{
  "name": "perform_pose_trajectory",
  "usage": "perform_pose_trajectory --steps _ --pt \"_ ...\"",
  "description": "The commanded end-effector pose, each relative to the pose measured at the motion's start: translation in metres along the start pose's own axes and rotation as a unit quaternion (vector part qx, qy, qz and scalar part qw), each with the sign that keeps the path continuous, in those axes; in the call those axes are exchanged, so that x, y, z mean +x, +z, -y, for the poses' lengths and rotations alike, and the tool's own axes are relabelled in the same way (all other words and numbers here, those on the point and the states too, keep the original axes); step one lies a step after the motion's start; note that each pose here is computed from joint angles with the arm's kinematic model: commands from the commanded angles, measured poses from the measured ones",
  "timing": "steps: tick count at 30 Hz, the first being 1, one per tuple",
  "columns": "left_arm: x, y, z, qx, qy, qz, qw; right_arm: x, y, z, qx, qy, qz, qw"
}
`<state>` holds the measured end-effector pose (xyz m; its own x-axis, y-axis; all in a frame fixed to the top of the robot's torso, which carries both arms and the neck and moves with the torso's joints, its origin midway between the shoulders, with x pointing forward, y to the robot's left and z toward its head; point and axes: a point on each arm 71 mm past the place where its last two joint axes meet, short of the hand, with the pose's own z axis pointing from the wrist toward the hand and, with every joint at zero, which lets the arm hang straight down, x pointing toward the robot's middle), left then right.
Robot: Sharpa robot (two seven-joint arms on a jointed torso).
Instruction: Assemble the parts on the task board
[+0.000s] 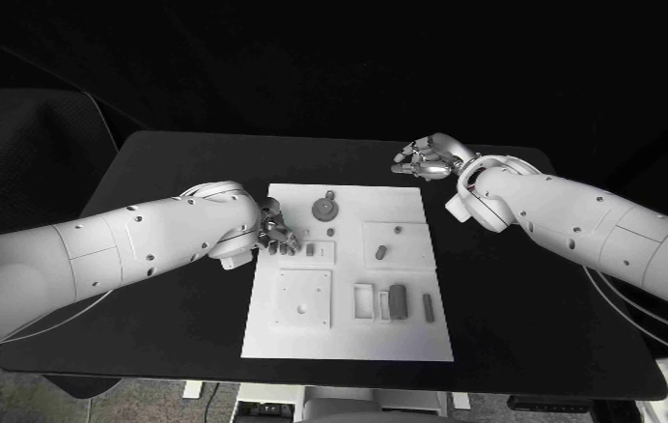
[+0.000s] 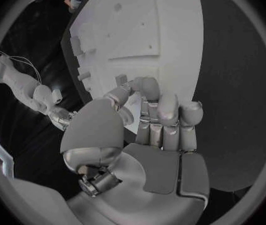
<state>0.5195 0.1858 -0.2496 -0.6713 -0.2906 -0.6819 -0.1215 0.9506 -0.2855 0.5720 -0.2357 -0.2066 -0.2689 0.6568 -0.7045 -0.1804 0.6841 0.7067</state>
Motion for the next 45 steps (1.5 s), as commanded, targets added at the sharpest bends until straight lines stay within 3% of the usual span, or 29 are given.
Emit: perform_pose_trajectory --steps 1,7,21,30,40,45 --pt "0.0042 -0.0001 0.0013 -0.001 0.035 -0.017 0.999 0.0019 0.0001 -0.0007 -0.002 0.001 -0.009 1.0" --pt "0.0051 -0.0008 0.0037 0.001 0.043 -0.016 0.999 0.0022 0.0002 -0.0009 -0.002 0.001 -0.009 1.0" --pt "0.0015 -0.0013 0.0102 0.012 0.049 0.024 0.998 0.0019 0.0 -0.0006 -0.002 0.001 -0.009 1.0" --pt "-0.0014 -0.0011 0.0104 0.014 0.039 0.042 0.998 0.0019 0.0001 -0.0006 -0.002 0.001 -0.009 1.0" --pt "-0.0022 -0.0009 0.0111 0.017 0.034 0.046 0.998 0.0022 0.0 -0.0003 -0.002 0.001 -0.009 1.0" --pt "-0.0007 -0.0006 0.0111 0.016 0.041 0.035 0.998 0.002 -0.0003 0.0003 -0.001 0.001 -0.01 1.0"
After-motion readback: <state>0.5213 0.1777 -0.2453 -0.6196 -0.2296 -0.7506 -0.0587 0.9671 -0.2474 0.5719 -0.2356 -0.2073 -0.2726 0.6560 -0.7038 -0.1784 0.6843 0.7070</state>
